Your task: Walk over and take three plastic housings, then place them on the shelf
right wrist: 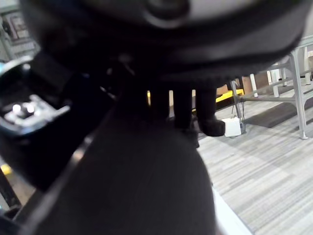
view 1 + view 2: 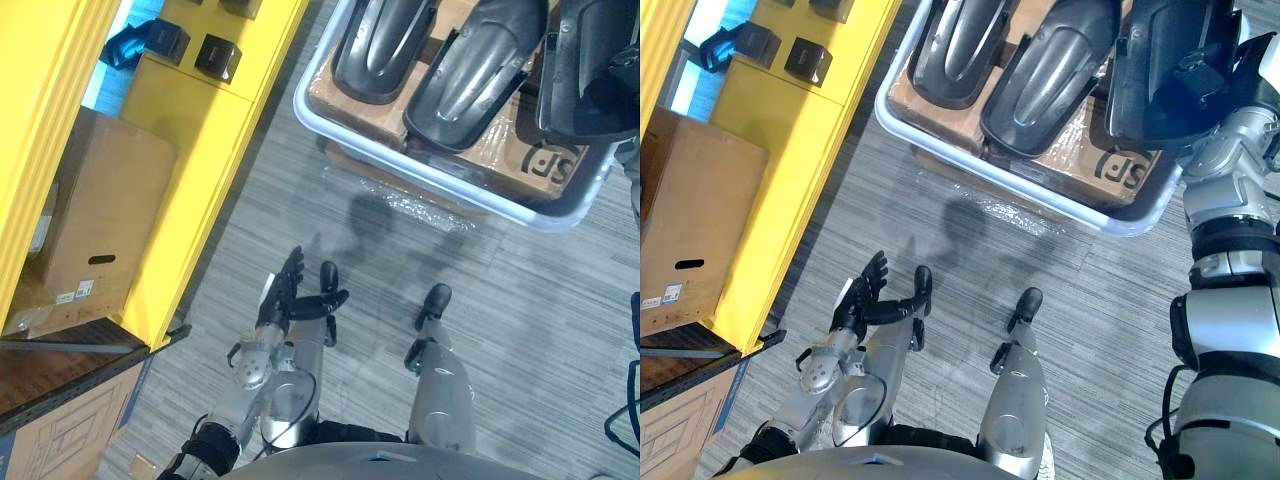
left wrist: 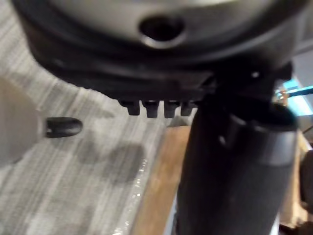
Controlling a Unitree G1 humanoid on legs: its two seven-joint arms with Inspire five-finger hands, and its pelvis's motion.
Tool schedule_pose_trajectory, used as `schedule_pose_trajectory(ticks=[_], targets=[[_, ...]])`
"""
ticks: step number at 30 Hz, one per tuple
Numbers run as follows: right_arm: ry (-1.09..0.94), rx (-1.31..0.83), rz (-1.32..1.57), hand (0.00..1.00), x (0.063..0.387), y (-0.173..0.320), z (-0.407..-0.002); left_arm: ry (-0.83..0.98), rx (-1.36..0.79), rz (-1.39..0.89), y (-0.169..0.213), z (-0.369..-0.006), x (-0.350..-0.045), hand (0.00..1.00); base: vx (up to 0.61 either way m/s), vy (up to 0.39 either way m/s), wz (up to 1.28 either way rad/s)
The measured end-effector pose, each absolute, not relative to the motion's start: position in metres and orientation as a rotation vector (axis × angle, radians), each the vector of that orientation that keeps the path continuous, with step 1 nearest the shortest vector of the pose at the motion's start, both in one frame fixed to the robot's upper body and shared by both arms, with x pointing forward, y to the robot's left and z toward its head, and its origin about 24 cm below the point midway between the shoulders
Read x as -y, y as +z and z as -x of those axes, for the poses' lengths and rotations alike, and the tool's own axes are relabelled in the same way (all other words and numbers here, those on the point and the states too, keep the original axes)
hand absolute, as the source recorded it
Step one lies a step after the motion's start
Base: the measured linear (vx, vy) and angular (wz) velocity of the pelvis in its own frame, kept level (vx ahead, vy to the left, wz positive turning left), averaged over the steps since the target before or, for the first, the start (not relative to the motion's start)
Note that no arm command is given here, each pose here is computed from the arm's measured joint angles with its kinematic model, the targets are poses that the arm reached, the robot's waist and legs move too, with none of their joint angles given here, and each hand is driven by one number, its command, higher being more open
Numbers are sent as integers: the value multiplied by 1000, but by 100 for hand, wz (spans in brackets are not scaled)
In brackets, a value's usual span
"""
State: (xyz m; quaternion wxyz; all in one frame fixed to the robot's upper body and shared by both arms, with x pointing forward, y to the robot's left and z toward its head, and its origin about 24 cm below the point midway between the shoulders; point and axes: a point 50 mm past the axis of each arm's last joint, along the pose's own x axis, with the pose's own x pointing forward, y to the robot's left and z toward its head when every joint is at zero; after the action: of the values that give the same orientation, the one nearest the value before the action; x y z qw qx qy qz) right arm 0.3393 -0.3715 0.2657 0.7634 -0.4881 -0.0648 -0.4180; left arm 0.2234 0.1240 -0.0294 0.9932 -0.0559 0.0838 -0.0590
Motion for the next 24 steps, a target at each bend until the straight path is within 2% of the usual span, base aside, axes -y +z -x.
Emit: schedule_pose_trajectory(ticks=[4,11,14,17,24], targets=[[-950,213,1003,0,370,256,-328,-97,-60,131,-2,-228,-136,100,52,-16,-8],[-926,294,884,0,328,197,-322,-95,-74,101,9,-239,-142,100,81,6,-8],[-857,328,898,0,303,172,-316,-164,-72,148,20,-253,-132,100,39,23,-1],[-740,361,886,0,270,138,-307,-301,-86,313,37,-264,-114,100,35,16,2],[-512,449,895,0,220,112,-304,-620,-174,556,53,-266,-67,100,-19,0,-3]])
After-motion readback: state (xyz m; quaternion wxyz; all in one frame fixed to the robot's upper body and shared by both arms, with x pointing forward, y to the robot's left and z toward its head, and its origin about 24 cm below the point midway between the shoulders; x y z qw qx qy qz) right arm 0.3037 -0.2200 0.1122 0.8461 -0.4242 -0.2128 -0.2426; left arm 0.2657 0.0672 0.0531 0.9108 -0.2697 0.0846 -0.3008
